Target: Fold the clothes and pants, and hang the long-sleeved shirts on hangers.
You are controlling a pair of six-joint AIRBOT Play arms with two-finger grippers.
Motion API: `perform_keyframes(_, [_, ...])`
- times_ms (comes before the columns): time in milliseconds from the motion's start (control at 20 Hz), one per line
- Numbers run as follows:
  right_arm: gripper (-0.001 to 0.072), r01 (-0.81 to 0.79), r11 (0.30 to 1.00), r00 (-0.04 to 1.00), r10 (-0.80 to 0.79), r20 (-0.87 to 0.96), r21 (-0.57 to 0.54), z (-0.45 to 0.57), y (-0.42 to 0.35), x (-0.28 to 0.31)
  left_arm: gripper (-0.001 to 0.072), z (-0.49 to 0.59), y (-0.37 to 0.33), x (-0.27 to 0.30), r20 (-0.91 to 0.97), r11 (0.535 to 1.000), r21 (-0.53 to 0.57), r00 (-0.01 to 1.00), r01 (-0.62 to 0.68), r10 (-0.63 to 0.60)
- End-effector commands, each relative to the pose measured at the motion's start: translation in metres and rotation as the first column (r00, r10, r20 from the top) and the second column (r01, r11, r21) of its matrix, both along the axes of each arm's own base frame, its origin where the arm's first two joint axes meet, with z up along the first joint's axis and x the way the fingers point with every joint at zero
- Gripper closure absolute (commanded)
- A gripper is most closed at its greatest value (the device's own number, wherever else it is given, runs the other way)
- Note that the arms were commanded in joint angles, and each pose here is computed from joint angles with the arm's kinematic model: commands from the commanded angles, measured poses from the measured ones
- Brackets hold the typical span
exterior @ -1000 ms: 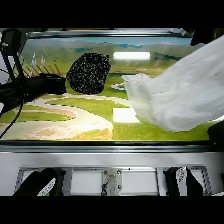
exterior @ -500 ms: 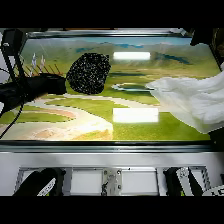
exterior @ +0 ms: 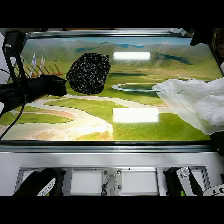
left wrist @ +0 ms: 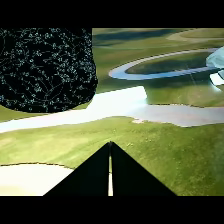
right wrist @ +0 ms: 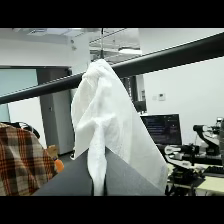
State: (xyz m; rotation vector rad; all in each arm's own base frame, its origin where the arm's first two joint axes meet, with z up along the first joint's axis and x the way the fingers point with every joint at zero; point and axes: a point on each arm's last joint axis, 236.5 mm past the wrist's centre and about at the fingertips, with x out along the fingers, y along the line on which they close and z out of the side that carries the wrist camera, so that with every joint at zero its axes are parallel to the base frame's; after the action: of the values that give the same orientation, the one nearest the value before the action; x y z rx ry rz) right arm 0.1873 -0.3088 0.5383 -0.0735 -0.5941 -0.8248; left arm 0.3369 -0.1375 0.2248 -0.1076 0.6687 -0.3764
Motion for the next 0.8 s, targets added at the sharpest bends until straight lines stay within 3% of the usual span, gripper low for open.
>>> perform_keyframes(0, [0.0712, 0.045, 0.999, 0.999, -0.045, 0.023, 0.011, 0.001, -0.007, -0.010, 0.0696, -0.002, 0.000, -0.001, -0.008, 1.000, 0.000, 1.000, -0.001, 0.001])
perform_keyframes(750, [0.0712, 0.234, 0.966, 0.972, -0.236, 0.003, 0.108, -0.035, -0.083, -0.060, 0.0696, -0.001, -0.003, -0.002, -0.024, 0.999, -0.032, 1.000, -0.008, 0.007])
